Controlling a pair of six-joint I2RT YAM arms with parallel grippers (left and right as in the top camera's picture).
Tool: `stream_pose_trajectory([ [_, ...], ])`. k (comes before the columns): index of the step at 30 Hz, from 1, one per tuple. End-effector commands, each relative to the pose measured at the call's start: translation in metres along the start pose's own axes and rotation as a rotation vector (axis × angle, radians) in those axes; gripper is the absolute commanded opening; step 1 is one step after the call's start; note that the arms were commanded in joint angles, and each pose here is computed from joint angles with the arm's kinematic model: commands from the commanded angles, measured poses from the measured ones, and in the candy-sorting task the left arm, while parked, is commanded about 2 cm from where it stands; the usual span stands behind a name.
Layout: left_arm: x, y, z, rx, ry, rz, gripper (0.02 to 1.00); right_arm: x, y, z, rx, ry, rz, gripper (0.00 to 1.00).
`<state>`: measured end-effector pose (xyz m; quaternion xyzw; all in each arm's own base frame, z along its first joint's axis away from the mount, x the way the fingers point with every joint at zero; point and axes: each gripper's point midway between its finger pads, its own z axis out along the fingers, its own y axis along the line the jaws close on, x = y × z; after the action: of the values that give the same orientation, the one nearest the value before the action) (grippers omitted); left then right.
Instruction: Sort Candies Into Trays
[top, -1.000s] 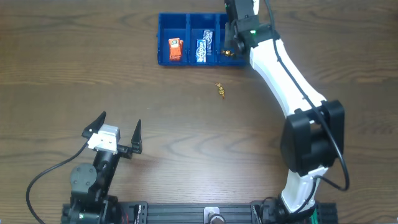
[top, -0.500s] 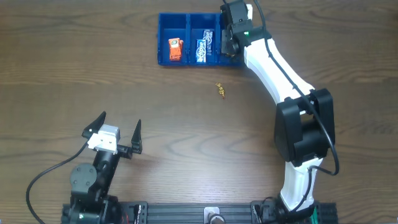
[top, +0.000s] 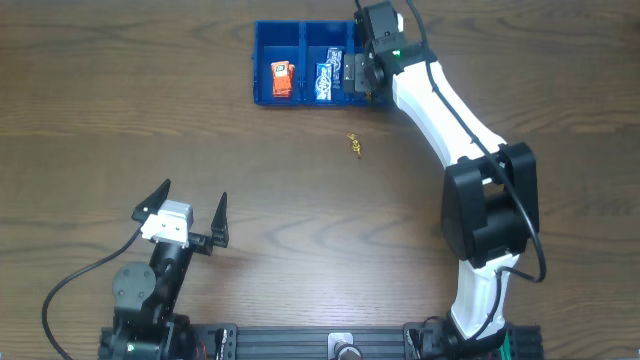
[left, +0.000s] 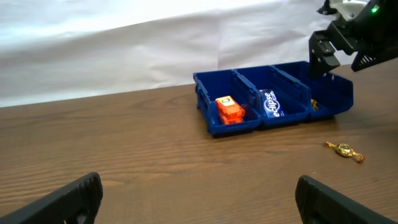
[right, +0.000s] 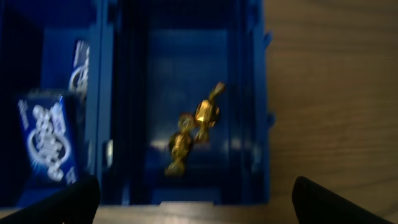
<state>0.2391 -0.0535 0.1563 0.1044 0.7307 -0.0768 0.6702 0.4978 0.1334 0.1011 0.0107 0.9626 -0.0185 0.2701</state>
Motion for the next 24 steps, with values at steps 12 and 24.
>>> stream_pose_trajectory([
  [12,0.017,-0.001,0.0,0.006,0.055,-0.002,0.996,0.072,0.038,-0.054,-0.101,0.222,-0.088,0.996],
  [24,0.017,-0.001,0.0,0.006,0.055,-0.002,0.996,0.112,0.044,-0.023,-0.093,0.265,-0.114,0.967],
])
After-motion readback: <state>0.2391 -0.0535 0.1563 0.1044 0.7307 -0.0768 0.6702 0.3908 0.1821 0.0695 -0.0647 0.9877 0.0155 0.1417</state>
